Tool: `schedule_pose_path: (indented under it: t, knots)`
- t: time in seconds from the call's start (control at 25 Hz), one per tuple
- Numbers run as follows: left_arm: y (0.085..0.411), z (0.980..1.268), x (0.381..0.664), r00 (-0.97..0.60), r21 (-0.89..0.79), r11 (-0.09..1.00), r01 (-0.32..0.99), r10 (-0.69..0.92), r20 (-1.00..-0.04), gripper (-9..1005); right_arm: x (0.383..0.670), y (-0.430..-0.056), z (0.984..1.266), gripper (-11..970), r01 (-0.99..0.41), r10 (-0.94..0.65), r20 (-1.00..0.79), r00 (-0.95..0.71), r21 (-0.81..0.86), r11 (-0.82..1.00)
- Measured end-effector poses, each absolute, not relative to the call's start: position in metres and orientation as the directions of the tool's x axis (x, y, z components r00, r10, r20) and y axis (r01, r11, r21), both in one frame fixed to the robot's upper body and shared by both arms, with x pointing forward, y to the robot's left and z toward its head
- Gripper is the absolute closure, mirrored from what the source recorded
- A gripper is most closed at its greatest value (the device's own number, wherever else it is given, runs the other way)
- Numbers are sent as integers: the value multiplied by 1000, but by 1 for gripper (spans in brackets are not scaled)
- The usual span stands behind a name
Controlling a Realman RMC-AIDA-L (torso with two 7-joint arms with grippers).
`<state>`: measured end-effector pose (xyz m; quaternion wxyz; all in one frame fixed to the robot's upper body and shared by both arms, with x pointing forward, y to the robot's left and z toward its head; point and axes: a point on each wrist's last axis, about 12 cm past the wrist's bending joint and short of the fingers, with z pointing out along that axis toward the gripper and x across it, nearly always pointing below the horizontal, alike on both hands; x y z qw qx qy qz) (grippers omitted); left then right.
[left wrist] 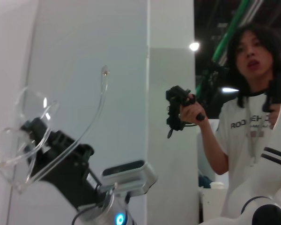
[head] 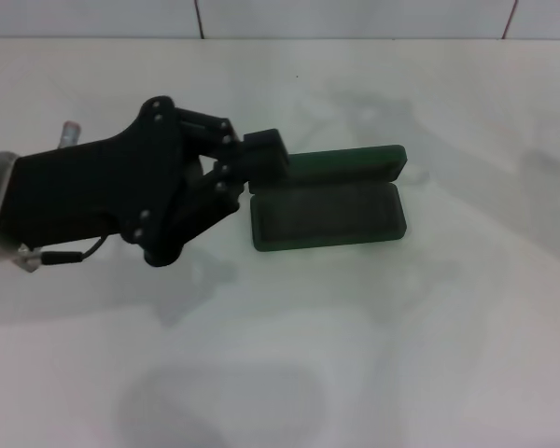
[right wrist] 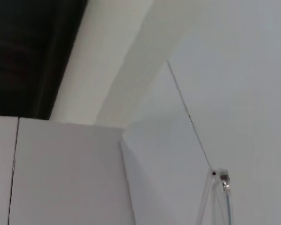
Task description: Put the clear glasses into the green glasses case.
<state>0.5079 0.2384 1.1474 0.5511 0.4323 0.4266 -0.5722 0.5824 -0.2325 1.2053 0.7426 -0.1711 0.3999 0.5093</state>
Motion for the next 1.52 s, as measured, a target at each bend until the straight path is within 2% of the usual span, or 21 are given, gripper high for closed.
schedule_pose_path:
  t: [0.44, 0.88, 1.52]
  knots:
    - [227, 1154, 516, 20, 34, -45, 998, -276, -961, 939, 584, -207, 1181, 850, -903, 649, -758, -65, 322, 285]
    - [202, 1152, 523, 18, 42, -101, 994, -231, -973, 940, 577, -180, 1170, 850, -904, 647, -732, -212, 398, 155]
    - [205, 1156, 525, 39, 62, -86, 994, -248, -968, 941, 561, -189, 1141, 850, -877, 575, -752, -324, 467, 116]
